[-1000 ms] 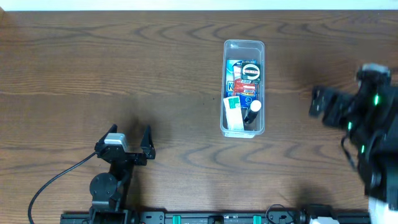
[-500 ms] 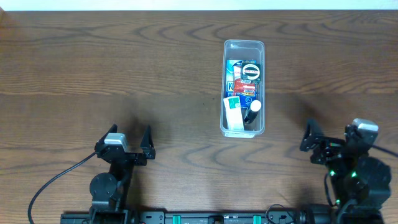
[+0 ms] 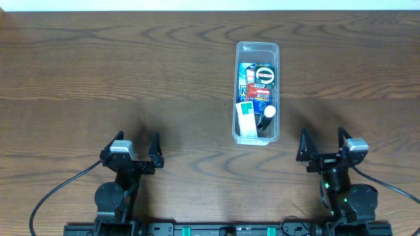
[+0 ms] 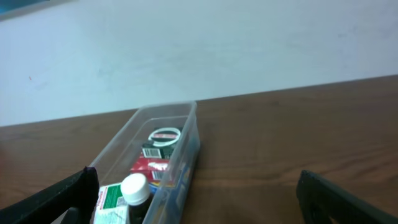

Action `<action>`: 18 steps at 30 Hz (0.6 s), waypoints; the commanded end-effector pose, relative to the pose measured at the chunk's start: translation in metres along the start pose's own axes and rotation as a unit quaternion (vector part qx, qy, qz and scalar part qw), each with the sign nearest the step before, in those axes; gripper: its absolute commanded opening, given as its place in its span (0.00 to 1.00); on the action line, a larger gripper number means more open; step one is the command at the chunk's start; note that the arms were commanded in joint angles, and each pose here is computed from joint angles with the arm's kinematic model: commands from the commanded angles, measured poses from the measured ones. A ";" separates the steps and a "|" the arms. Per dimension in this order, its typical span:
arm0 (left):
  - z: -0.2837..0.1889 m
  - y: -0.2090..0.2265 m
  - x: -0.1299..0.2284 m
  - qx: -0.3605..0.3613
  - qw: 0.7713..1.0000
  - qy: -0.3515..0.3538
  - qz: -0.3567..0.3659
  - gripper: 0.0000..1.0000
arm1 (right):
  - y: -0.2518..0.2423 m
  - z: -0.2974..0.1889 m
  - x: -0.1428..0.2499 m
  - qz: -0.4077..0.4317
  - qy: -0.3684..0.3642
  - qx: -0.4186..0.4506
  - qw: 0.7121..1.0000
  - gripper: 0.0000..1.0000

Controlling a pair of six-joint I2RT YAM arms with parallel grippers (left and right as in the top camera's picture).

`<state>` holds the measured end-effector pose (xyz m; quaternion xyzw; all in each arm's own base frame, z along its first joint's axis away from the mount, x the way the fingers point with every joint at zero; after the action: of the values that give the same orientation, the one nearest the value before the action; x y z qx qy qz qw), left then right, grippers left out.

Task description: Pack container

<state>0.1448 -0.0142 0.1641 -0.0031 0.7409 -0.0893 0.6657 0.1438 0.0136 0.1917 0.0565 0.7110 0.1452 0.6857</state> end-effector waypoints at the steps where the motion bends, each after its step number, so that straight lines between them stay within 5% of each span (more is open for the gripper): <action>1: 0.001 0.000 0.011 0.004 1.000 0.024 0.007 0.98 | -0.002 -0.001 0.002 0.000 -0.022 0.012 1.000 0.99; 18: 0.001 0.000 0.011 0.004 1.000 0.024 0.007 0.98 | -0.009 0.002 0.026 -0.071 0.024 0.018 0.997 0.99</action>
<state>0.1448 -0.0142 0.1641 -0.0031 0.7409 -0.0893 0.6657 0.1465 0.0100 0.1651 0.0504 0.7301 0.0982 0.6744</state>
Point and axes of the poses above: each gripper's point midway between its finger pads, its own z axis out along the fingers, its own y axis along the line the jaws close on, x = y × z, the point moved 10 cm from there along -z, back along the fingers, and after that the axes turned 2 degrees about z, right-handed, at the moved point
